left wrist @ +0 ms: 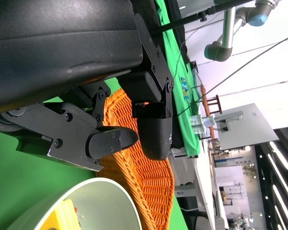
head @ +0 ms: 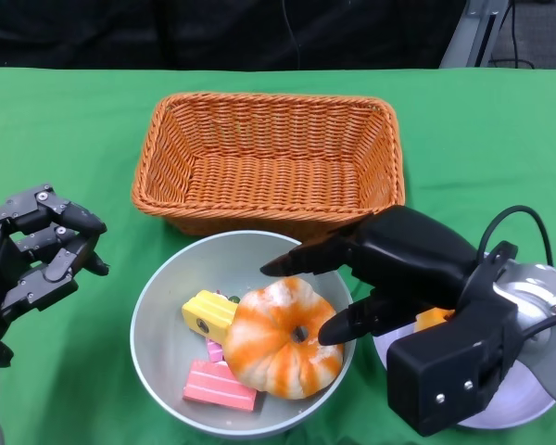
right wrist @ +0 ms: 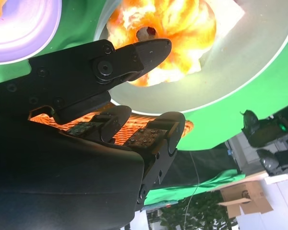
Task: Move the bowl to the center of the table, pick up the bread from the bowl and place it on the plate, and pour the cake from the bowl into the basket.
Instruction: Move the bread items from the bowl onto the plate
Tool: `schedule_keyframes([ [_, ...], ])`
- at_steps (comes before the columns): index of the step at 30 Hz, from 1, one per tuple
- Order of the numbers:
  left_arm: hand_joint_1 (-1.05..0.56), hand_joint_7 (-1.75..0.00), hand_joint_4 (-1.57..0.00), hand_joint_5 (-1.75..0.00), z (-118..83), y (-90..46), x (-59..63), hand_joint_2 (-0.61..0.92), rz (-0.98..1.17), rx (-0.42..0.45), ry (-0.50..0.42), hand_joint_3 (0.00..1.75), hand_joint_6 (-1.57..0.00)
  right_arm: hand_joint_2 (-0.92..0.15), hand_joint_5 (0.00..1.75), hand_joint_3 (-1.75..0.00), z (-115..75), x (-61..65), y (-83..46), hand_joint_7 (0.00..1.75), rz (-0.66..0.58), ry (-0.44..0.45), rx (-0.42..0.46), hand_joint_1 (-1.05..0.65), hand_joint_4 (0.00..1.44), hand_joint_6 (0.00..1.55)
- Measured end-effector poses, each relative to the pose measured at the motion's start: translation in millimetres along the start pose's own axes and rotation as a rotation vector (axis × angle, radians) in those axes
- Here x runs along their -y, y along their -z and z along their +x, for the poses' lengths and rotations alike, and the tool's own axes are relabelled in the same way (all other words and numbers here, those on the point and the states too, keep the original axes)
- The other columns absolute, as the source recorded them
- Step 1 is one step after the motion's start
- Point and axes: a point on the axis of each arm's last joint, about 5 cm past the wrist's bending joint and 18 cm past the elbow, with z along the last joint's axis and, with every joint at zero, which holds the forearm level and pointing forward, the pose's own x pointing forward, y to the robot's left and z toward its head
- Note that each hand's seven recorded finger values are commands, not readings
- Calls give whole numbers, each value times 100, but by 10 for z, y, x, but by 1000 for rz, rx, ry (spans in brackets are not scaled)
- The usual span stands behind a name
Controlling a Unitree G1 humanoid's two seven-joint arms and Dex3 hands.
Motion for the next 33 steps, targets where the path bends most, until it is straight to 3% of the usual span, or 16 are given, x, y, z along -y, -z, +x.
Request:
schedule_keyframes([
  [14,-14,-112,-82,-144,12,6,32,77,-1,-6,9,55,-87,-92,5,-4,58,-73,-20,1,-55,50,72,-72,70,63],
  [26,-13,-112,-84,-141,16,-18,69,76,4,11,22,60,-87,-92,2,-5,138,-193,73,1,-102,-60,22,-69,66,62],
  [33,-13,-113,-85,-142,17,-50,74,75,3,24,26,61,-88,-88,1,0,170,-281,102,1,-190,-69,20,-67,66,63],
])
